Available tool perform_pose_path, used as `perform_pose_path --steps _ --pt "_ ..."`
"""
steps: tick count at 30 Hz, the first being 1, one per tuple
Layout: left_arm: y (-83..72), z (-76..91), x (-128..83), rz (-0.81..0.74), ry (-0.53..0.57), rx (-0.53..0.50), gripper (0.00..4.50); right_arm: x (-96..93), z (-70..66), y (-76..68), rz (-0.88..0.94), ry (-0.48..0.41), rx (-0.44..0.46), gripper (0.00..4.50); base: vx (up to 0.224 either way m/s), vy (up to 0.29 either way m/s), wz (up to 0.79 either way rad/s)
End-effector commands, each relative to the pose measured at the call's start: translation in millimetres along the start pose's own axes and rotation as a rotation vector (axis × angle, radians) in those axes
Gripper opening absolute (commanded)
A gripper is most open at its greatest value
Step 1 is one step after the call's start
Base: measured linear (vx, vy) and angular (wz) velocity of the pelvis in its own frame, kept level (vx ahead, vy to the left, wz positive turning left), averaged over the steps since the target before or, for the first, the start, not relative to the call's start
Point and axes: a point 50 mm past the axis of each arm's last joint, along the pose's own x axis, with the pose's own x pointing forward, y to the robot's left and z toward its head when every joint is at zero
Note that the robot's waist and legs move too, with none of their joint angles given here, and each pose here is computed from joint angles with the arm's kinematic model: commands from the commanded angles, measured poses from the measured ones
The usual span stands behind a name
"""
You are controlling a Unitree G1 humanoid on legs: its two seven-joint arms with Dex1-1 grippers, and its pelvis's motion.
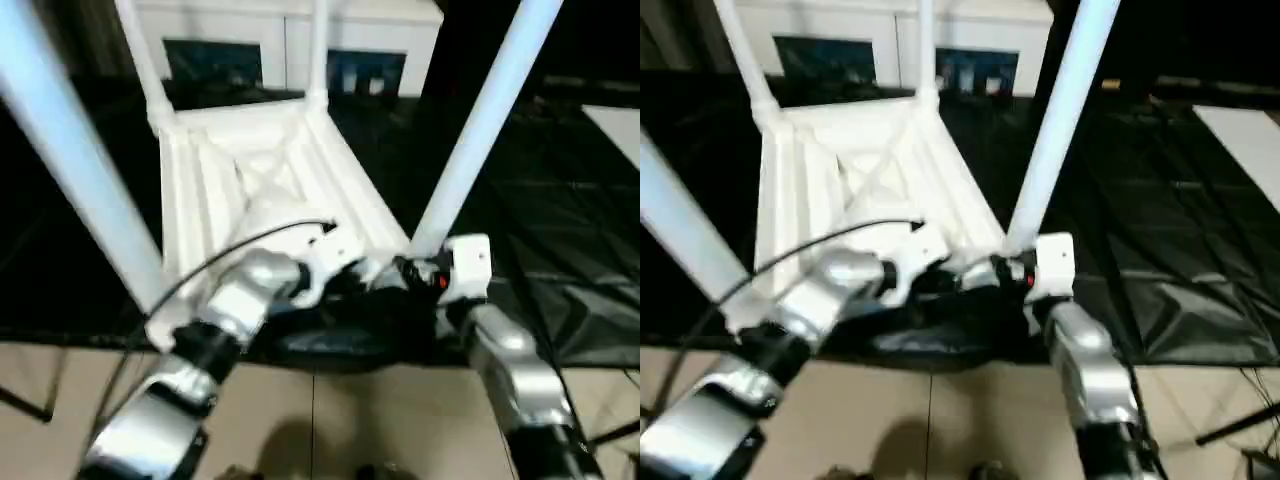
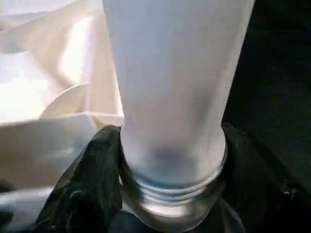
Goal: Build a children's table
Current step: Rotate leg to tighten
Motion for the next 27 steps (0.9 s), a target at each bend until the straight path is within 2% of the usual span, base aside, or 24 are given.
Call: perform_pose_path --steps 1,6,9,11,13,14,15,17,19,25,27 --pt "14.7 9.6 2.9 0.230 -0.049 -0.072 0.00 4.6 -12.9 25.3 0.023 0.035 0.022 2.70 0.000 0.000 0.00" --pt "16.8 16.5 10.1 0.329 -0.106 -0.077 0.00 14.9 -11.4 42.3 0.006 0.013 0.004 2.70 0.000 0.000 0.00" --pt "15.6 17.9 9.9 0.309 -0.122 -0.052 0.00 13.8 -7.1 42.6 0.015 -0.028 0.023 2.70 0.000 0.000 0.00" --pt "14.3 18.4 9.0 0.279 -0.128 -0.034 0.00 12.4 -3.7 39.2 0.008 -0.049 0.020 3.26 0.000 0.000 0.00" --pt "12.1 19.4 7.6 0.238 -0.142 -0.009 0.00 9.6 1.5 34.9 0.009 -0.081 0.022 3.42 0.000 0.000 0.00" --pt "10.6 15.7 2.5 0.189 -0.135 0.030 0.00 3.5 9.3 25.1 -0.008 -0.117 0.006 3.49 0.000 0.000 0.00" --pt "10.4 15.0 1.7 0.182 -0.134 0.036 0.00 2.6 10.4 23.5 -0.013 -0.123 0.001 3.61 -0.007 -0.005 -0.18" --pt "8.9 9.2 -3.8 0.137 -0.122 0.069 0.00 -5.3 15.8 11.4 -0.038 -0.146 -0.038 3.86 -0.003 -0.003 -0.09" --pt "7.8 7.2 -6.5 0.115 -0.121 0.080 0.00 -9.6 17.8 6.5 -0.035 -0.154 -0.072 3.91 0.000 0.000 0.00" --pt "-0.3 -1.3 -24.7 -0.027 -0.108 0.126 0.00 -37.0 16.3 -13.5 0.059 -0.106 -0.165 3.91 0.000 0.000 0.00" --pt "-6.0 -6.4 -36.6 -0.141 -0.097 0.154 0.00 -49.8 12.2 -19.1 0.194 -0.044 -0.166 3.91 0.000 0.000 0.00"
